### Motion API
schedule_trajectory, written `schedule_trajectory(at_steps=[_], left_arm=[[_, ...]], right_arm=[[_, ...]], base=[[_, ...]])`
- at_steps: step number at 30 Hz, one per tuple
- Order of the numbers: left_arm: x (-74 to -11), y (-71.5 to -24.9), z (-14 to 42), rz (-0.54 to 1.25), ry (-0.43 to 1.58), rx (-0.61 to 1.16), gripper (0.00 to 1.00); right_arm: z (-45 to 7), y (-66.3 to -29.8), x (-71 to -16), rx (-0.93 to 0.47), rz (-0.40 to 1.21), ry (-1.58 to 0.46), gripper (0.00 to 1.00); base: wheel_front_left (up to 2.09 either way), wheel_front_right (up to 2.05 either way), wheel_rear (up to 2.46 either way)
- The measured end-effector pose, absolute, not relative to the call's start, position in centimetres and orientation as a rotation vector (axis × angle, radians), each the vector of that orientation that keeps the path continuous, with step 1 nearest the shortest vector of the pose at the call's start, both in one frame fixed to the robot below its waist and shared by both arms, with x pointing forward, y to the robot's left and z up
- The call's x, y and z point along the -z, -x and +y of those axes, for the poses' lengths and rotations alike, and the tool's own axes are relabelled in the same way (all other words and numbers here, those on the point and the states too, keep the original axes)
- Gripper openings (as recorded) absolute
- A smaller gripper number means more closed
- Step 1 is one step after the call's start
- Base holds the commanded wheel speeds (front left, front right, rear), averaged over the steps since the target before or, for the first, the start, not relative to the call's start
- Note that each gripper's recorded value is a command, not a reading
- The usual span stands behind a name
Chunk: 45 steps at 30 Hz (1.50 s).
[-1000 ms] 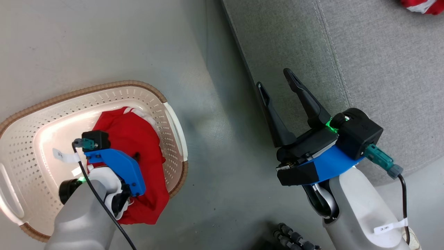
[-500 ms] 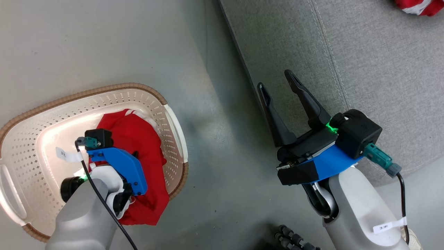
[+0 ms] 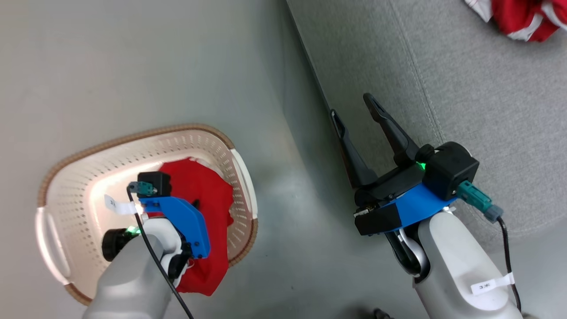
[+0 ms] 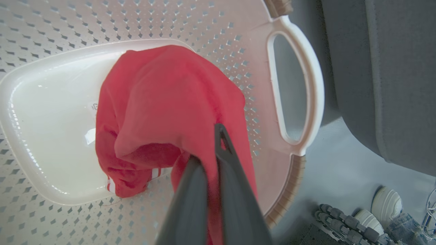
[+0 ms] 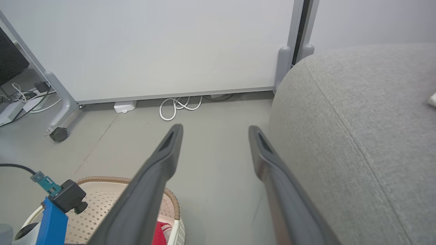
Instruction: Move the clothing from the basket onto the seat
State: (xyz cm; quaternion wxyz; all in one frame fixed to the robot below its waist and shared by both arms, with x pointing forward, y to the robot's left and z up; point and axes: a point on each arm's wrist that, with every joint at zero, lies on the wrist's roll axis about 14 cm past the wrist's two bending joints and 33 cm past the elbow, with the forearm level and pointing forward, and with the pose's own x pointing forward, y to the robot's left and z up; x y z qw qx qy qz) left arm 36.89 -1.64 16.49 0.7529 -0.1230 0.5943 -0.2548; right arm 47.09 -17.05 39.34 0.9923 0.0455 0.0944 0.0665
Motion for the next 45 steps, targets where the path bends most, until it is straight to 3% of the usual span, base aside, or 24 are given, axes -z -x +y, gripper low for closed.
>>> schedule_trajectory(at_steps=[34, 45], left_arm=[[-52.9, -41.3, -2.8, 0.196, 0.212, 0.705, 0.00], [-56.9, -41.6, -3.1, 0.082, 0.189, 0.728, 0.00]], right_arm=[[-7.9, -37.8, -53.7, -0.372, -0.048, -0.112, 1.00], [-7.3, -37.2, -54.2, -0.389, -0.051, -0.106, 1.00]], base=[[0.00, 0.00, 0.00], [0.00, 0.00, 0.00]])
